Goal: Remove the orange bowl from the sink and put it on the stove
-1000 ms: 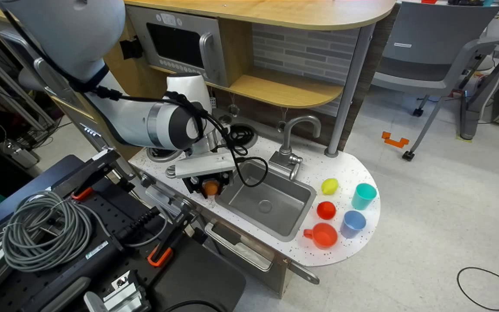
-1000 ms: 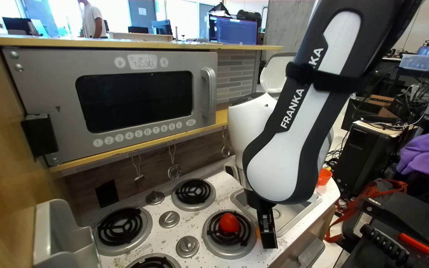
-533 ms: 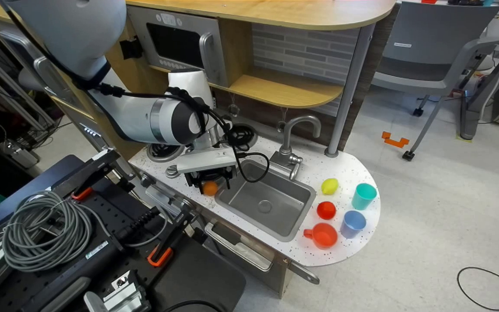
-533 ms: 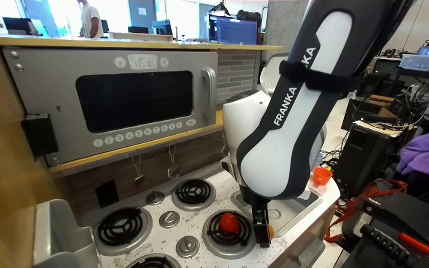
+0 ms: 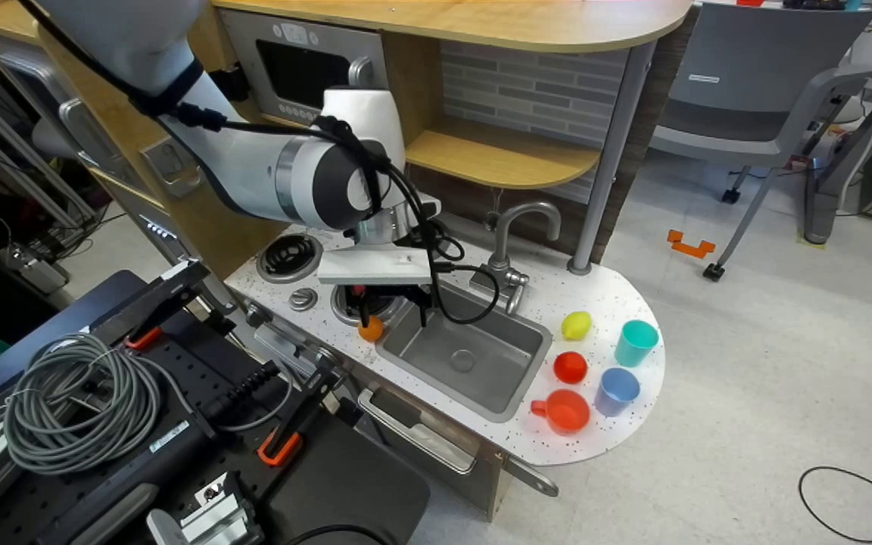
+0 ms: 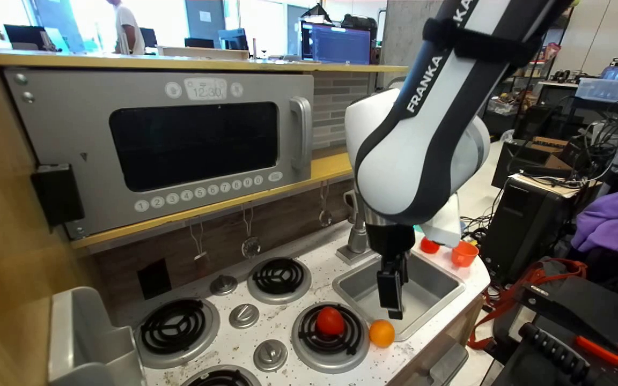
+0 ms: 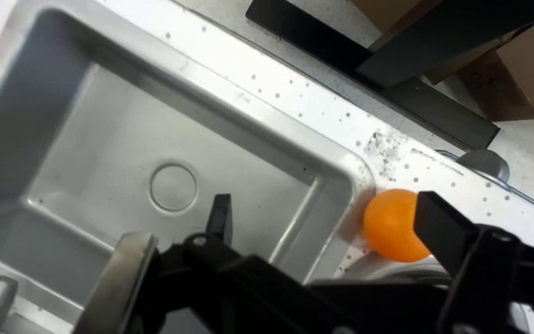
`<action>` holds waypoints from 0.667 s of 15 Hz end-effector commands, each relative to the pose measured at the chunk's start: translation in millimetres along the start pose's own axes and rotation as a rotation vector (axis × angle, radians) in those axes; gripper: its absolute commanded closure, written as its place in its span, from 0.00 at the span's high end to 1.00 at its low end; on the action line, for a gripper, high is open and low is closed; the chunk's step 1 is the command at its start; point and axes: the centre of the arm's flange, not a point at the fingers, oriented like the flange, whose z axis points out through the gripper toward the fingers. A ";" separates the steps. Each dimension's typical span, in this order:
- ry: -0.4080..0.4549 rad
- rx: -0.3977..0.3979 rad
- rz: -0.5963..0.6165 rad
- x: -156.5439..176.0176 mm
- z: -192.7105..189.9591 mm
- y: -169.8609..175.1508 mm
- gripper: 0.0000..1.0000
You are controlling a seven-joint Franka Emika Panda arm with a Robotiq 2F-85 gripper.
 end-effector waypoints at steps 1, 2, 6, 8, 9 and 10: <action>-0.020 0.074 0.137 -48.3 -35.4 22.9 1.00; -0.018 0.091 0.173 -62.2 -42.9 30.5 1.00; 0.026 0.124 0.330 -108.9 -68.3 59.4 1.00; 0.041 0.136 0.390 -128.7 -78.9 71.8 1.00; 0.052 0.136 0.418 -139.6 -86.8 75.6 1.00; 0.056 0.129 0.438 -148.4 -93.3 79.3 1.00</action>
